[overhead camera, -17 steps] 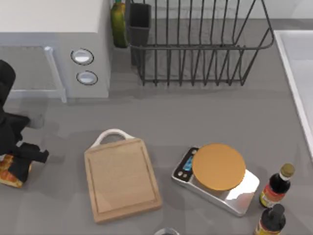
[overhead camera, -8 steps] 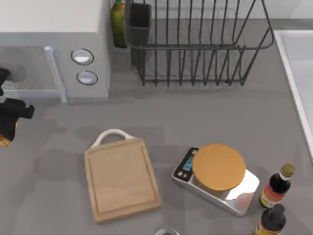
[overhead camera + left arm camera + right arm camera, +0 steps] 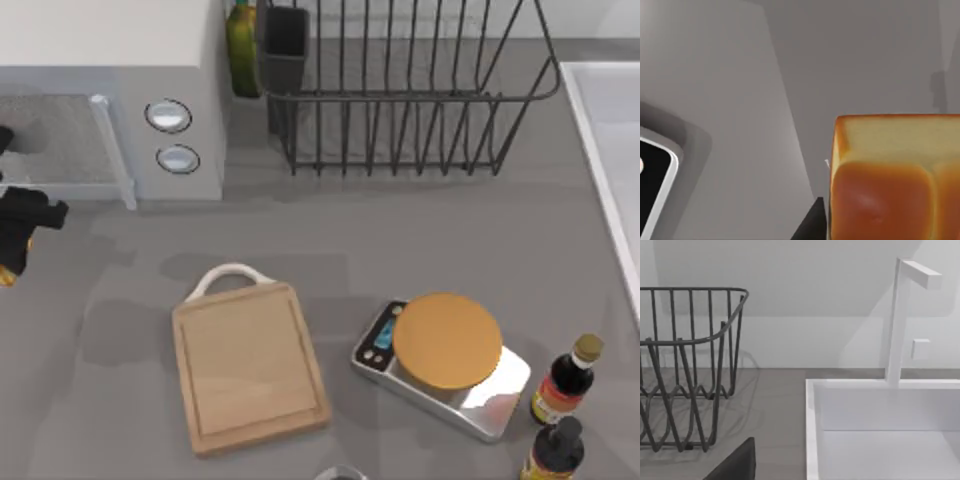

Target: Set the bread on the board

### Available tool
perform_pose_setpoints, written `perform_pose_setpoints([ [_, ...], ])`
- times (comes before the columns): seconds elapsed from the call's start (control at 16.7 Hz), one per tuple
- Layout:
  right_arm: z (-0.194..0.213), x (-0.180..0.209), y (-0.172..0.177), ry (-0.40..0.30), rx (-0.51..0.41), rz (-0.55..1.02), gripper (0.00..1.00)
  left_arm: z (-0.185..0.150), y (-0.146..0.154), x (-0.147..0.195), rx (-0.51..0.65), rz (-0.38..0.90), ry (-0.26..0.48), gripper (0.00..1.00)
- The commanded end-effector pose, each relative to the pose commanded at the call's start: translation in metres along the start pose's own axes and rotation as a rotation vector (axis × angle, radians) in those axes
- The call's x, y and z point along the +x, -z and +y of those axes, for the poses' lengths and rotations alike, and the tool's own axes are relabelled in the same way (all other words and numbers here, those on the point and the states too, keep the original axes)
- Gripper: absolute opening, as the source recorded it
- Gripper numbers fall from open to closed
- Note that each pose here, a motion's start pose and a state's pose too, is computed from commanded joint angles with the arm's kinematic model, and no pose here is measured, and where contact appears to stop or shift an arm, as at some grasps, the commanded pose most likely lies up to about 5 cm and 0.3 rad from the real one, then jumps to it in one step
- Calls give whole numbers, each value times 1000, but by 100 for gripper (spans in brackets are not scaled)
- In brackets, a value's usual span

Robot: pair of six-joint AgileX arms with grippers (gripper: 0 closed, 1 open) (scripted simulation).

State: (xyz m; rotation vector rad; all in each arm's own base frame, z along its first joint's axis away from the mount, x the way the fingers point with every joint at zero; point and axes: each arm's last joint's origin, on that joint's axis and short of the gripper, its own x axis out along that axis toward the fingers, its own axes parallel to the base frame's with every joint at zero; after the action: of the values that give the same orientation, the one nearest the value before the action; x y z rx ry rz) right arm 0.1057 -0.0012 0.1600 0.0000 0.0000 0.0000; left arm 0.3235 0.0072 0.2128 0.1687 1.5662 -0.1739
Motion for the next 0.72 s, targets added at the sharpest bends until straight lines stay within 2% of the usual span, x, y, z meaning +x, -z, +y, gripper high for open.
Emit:
perform_pose_setpoints([
  [0.18,0,0,0,0,0,0,100,-8,2,0,-67,11,19,0],
  [0.42,0,0,0,0,0,0,100,-38,-1,-3,-241,-5,49,0],
  [0.6,0,0,0,0,0,0,100,-68,-8,-12,-446,-49,82,0],
  [0.72,0,0,0,0,0,0,100,-88,-13,-20,-629,-85,115,0],
])
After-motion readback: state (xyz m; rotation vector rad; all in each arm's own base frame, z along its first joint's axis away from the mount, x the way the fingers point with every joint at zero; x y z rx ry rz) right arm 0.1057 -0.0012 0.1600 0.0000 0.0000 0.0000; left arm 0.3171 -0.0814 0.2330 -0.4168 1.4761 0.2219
